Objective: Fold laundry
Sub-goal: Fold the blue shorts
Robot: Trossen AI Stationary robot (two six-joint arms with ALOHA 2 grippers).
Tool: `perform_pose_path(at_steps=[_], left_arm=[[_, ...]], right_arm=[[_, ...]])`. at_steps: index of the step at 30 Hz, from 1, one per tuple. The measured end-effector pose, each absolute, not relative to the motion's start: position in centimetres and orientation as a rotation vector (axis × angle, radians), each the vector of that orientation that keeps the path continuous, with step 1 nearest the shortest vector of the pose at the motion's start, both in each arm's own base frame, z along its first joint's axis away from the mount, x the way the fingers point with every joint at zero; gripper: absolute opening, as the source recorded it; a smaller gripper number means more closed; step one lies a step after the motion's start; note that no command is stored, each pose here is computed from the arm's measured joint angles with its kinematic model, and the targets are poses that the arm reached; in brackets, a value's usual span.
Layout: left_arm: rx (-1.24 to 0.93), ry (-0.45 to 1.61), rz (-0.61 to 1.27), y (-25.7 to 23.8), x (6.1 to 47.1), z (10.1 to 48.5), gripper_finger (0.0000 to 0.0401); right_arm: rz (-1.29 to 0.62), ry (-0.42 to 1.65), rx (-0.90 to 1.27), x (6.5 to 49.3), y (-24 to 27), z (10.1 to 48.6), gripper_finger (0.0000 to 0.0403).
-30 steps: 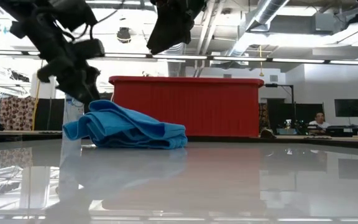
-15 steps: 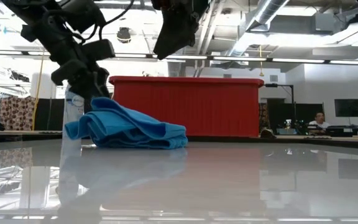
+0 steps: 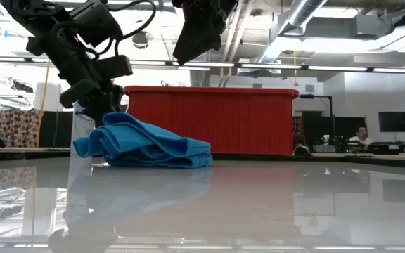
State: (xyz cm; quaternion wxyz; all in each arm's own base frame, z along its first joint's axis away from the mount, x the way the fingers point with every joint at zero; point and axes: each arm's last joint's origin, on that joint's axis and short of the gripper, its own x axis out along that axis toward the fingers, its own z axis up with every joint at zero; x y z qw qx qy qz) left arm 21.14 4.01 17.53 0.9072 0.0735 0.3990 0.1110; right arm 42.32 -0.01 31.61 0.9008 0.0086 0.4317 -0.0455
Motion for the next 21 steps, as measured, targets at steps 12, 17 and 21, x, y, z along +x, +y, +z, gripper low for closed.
perform_pose_path(at_steps=[12, 17, 21], left_arm=[[0.018, 0.71, 0.298, 4.5, 22.5, 20.1, 0.0002], [-0.035, 0.699, 0.331, 5.0, 22.4, 20.2, 0.0002], [-0.044, 0.696, 0.34, 5.2, 22.4, 20.2, 0.0001]], right_arm=[[0.032, 0.885, -0.078, 42.5, 4.7, 28.6, 0.0178], [0.092, 0.769, -0.155, 43.0, 6.1, 26.1, 0.0178], [0.104, 0.701, -0.234, 43.0, 7.2, 24.3, 0.0178]])
